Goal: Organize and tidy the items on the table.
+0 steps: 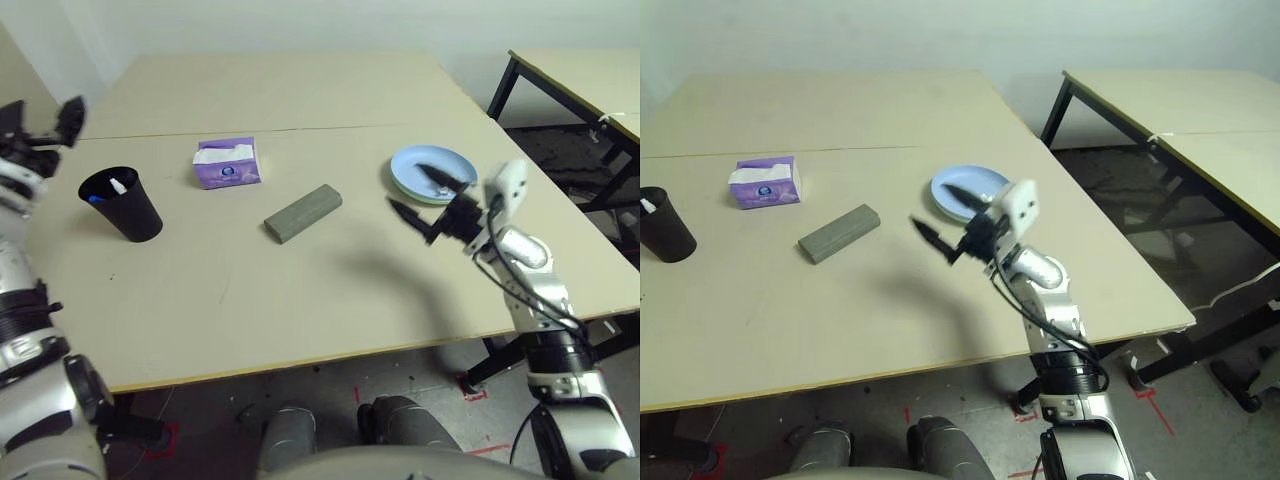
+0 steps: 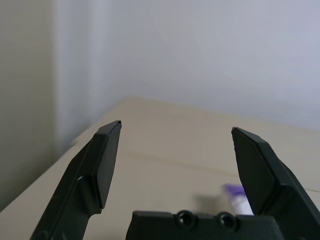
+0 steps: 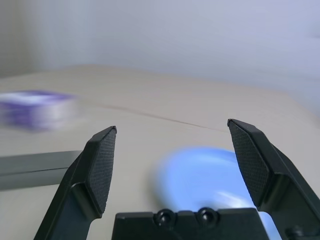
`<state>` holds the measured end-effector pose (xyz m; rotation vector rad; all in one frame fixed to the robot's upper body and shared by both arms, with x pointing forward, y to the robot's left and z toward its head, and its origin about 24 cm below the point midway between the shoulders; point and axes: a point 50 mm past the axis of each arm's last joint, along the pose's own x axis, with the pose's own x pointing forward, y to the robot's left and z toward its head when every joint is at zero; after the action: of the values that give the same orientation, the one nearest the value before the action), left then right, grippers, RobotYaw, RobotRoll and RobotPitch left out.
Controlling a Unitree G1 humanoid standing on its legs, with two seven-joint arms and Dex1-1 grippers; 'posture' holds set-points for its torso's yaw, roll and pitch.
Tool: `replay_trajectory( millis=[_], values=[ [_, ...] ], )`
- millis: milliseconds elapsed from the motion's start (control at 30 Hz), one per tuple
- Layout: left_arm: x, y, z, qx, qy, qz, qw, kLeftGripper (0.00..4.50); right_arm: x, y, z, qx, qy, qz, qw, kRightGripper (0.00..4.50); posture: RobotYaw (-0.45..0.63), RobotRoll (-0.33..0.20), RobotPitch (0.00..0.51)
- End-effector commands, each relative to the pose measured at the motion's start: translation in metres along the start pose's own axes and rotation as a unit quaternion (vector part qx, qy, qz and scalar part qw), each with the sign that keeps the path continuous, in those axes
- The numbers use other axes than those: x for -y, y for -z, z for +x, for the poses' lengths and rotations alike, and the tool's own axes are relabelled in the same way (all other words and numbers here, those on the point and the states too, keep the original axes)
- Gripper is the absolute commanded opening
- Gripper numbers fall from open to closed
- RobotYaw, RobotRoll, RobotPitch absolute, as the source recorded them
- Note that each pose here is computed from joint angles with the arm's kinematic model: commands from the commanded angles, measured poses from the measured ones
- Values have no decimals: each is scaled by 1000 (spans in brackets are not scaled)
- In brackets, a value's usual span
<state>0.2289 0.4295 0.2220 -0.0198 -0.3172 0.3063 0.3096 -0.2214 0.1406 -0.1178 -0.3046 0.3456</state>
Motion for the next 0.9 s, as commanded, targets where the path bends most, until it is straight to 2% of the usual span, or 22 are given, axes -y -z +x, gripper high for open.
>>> replay_trajectory(
  millis=[33, 133, 233, 400, 700, 900],
  values=[
    [-12, 18, -27, -38, 12, 18, 999, 4480, 30, 16, -28, -45, 111, -38, 992, 4500, 5, 0, 79],
    [-17, 42, -58, -97, 34, 64, 993, 4480, 45, 31, -51, -79, 180, -51, 979, 4500, 1, 0, 81],
    [-16, 66, -87, -158, 73, 113, 978, 4480, 46, 47, -69, -106, 183, -69, 975, 4500, 13, 0, 88],
    [-12, 90, -111, -204, 109, 137, 963, 4480, 40, 59, -78, -112, 170, -65, 977, 4500, 29, 0, 95],
    [-25, 85, -103, -187, 98, 141, 967, 4480, 30, 57, -68, -91, 144, -70, 983, 4500, 44, 0, 97],
    [-21, 81, -96, -179, 107, 147, 967, 4480, 22, 54, -66, -80, 135, -65, 986, 4500, 59, 0, 109]
  ],
)
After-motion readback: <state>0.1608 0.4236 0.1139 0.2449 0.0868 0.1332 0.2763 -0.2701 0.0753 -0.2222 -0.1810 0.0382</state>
